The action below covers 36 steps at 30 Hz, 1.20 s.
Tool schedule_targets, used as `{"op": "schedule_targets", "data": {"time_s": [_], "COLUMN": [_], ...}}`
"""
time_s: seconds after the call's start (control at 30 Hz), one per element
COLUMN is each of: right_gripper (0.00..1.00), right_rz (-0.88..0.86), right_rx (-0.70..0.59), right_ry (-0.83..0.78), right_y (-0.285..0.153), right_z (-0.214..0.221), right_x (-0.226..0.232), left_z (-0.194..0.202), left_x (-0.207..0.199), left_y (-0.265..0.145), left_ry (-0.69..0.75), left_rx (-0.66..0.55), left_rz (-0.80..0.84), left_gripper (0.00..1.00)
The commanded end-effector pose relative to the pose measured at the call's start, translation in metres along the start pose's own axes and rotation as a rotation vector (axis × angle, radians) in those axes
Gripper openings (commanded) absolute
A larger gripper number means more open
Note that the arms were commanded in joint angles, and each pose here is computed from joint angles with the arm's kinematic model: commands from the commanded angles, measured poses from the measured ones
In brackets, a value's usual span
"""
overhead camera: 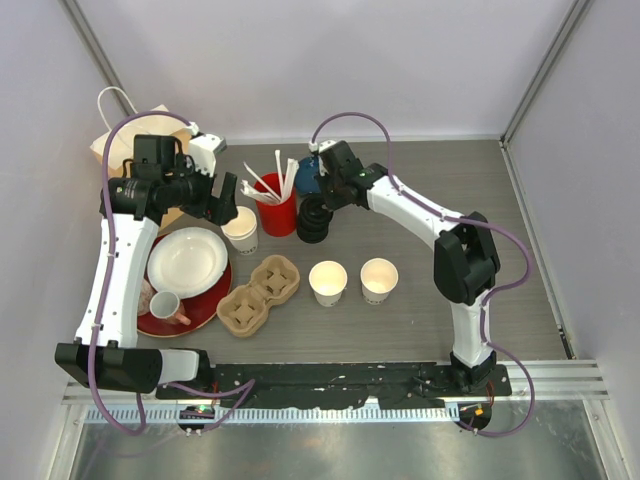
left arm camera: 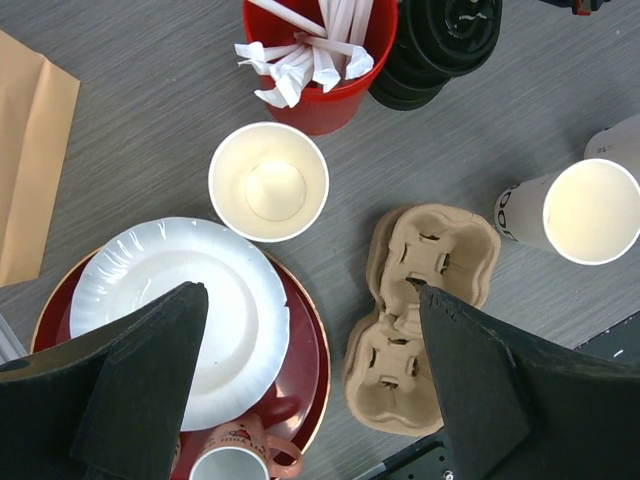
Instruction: Pack the takeout coffee
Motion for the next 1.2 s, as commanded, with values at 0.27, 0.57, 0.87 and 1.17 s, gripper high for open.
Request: {"op": "schedule_targets", "data": {"time_s": [0.27, 0.57, 0.87, 1.17], "right_gripper": [0.01, 0.01, 0.01, 0.01], "right_rz": [-0.031, -0.099, -0.073, -0.094], "right_rx": [-0.004, 0.115, 0.197, 0.206], "right_ry": [-0.189, -0.321, -0.354, -0.376], "right_y": [-0.132, -0.167, -0.159, -0.139], "right_z": [-0.011, 0.056, 0.086, 0.087], "right_x": [0.011, 0.056, 0.067, 0.076], "left_z": [-0.004, 0.017, 0.018, 0.02], "left_x": [-0.023, -0.045, -0.047, -0.046], "left_y": [-0.009, -0.013, -0.012, -0.011], "left_ry": [0.0, 0.039, 0.032, 0.036], "left_rx": [-0.002, 0.074, 0.08, 0.087], "left_rz": [0.141, 0.203, 0.205, 0.196], "left_gripper": [0.87, 0.87, 0.86, 0.86]}}
Point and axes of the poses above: each gripper's point midway between its finger pads, its own y axis out along the fingers, its own x axis along the line the jaws close on, z = x × y, the point moved 4 cm from there along -y, back along the fingers, and after that the axes turned 2 degrees about y, right-handed, at the moved point
